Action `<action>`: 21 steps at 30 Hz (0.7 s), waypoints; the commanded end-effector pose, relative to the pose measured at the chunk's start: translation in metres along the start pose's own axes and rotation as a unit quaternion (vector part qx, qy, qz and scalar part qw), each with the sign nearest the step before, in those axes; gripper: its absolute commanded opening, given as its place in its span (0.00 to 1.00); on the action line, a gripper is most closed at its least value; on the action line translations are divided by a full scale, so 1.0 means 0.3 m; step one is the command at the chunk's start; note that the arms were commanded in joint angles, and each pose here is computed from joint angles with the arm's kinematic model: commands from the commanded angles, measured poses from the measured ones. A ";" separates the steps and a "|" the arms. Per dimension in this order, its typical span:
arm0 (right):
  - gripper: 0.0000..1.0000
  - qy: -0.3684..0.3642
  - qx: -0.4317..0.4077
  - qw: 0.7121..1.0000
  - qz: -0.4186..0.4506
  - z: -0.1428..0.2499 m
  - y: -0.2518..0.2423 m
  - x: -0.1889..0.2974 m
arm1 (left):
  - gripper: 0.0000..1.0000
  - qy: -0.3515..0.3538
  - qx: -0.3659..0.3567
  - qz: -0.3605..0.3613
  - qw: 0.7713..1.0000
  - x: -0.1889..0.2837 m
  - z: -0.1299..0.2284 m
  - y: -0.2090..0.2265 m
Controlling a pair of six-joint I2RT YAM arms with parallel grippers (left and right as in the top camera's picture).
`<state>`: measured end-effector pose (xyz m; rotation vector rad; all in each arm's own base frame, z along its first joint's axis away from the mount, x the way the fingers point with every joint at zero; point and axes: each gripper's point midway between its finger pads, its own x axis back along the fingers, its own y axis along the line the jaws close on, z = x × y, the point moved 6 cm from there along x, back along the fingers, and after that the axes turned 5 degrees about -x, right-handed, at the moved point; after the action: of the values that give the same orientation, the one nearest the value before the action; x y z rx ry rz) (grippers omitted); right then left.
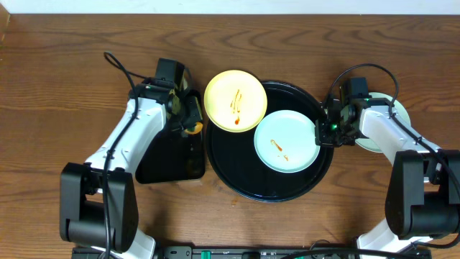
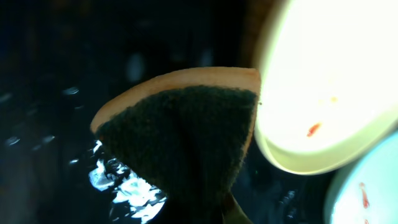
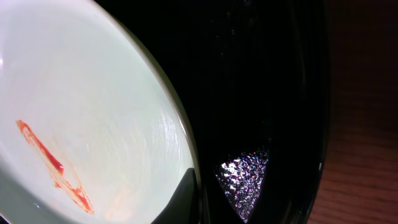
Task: Clean dirty plates on tray and stack at the side
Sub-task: 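Lift the sponge from the small tray and move it over the plate, then scrub the sauce on the second light-blue plate with the sponge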
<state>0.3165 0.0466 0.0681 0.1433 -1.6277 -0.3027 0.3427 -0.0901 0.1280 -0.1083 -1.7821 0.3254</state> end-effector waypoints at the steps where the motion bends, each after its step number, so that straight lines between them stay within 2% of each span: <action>1: 0.01 -0.017 0.002 1.000 0.001 -0.015 0.016 0.029 | 0.07 -0.005 -0.083 0.050 0.995 0.031 0.022 -0.091; 10: 0.01 -0.013 0.009 1.000 0.002 -0.009 0.026 0.026 | 0.07 -0.033 -0.197 0.102 0.975 0.027 0.095 -0.356; 16: 0.01 -0.011 0.017 1.000 0.001 -0.005 0.043 0.021 | 0.08 -0.062 -0.237 0.149 0.958 0.019 0.158 -0.545; 21: 0.01 -0.012 0.017 1.000 0.002 -0.005 0.042 0.021 | 0.08 -0.052 -0.280 0.169 0.944 -0.045 0.241 -0.651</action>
<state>0.3146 0.0550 0.0679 0.1619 -1.6218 -0.2785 0.3006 -0.2736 0.1603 -0.7922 -1.9377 0.0682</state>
